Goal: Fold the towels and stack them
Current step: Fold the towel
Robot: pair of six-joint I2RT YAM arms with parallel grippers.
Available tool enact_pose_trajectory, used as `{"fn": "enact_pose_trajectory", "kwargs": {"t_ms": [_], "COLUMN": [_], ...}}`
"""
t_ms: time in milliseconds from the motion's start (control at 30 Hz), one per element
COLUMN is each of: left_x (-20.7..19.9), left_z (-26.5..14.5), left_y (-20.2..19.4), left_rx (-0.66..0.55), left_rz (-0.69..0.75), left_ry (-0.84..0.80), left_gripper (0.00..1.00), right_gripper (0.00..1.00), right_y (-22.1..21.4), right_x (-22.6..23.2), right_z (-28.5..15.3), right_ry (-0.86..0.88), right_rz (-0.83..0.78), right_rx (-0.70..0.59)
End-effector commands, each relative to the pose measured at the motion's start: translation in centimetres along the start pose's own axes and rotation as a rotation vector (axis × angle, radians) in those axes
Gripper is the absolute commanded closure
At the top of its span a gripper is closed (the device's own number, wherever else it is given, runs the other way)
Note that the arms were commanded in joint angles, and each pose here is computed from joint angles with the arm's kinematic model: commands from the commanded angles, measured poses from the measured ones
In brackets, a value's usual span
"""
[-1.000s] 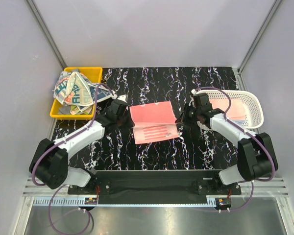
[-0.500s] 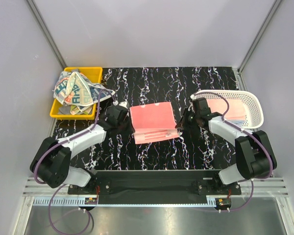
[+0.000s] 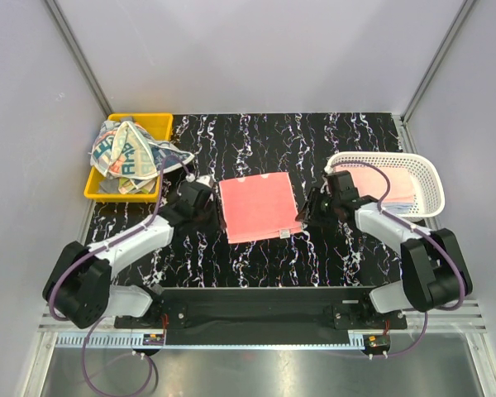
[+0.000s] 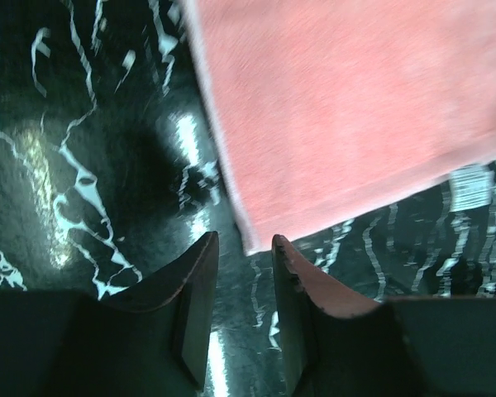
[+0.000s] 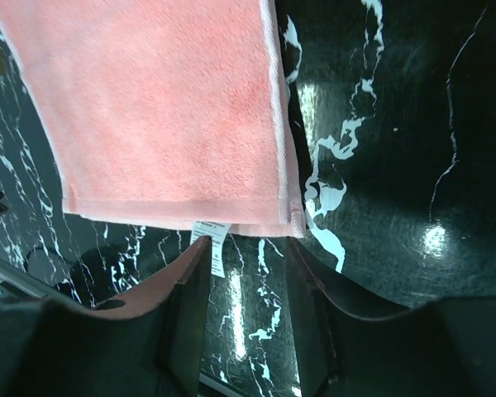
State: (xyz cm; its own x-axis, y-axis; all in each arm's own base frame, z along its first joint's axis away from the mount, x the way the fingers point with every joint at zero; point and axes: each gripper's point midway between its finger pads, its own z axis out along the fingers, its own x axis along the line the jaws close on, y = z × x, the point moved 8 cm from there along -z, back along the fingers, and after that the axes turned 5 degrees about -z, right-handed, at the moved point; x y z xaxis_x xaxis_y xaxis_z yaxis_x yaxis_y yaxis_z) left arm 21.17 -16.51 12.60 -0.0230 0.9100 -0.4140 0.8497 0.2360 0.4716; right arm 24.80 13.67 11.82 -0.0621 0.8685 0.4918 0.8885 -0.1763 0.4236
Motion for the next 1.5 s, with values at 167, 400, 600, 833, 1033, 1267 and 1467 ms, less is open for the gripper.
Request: {"fn": "enact_pose_trajectory", "kwargs": {"t_ms": [167,400,600,833,1033,1267,1467], "left_x": [-4.9,-3.5,-0.8,1.7,2.5,-0.1,-1.8], "left_z": [-0.4,4.4,5.7,2.6,-0.3,-3.3,-3.1], "left_y": [3.5,-0.5,-3.1,-3.9,-4.3,-1.2,7.2], "left_rx": [-0.066,0.062,0.112,0.122,0.121,0.055,-0.072], "left_rz": [0.012,-0.056,-0.108,-0.091,-0.072,-0.012,-0.023], "left_ry": [-0.129,-0.132,-0.028,0.154,0.177,0.091,0.07], "left_gripper": [0.69,0.7,0.72,0.74,0.73,0.68,0.65], "right_gripper": [0.59,0.63,0.67,0.71,0.71,0.52,0.53], "right_y": [2.6,0.4,-2.8,-8.1,-10.7,-7.8,-0.5], "right_x": [2.1,-0.1,-0.3,2.2,1.4,3.6,5.0], "right_z": [-1.3,3.3,4.9,4.6,1.7,-2.1,-0.3], "right_ry": [-0.014,-0.08,-0.111,-0.096,-0.109,-0.098,-0.152], "right_rz": [-0.068,-0.052,-0.061,-0.088,-0.028,-0.07,-0.129], "right_rx": [-0.11,-0.025,0.042,0.116,0.104,0.005,-0.084]}}
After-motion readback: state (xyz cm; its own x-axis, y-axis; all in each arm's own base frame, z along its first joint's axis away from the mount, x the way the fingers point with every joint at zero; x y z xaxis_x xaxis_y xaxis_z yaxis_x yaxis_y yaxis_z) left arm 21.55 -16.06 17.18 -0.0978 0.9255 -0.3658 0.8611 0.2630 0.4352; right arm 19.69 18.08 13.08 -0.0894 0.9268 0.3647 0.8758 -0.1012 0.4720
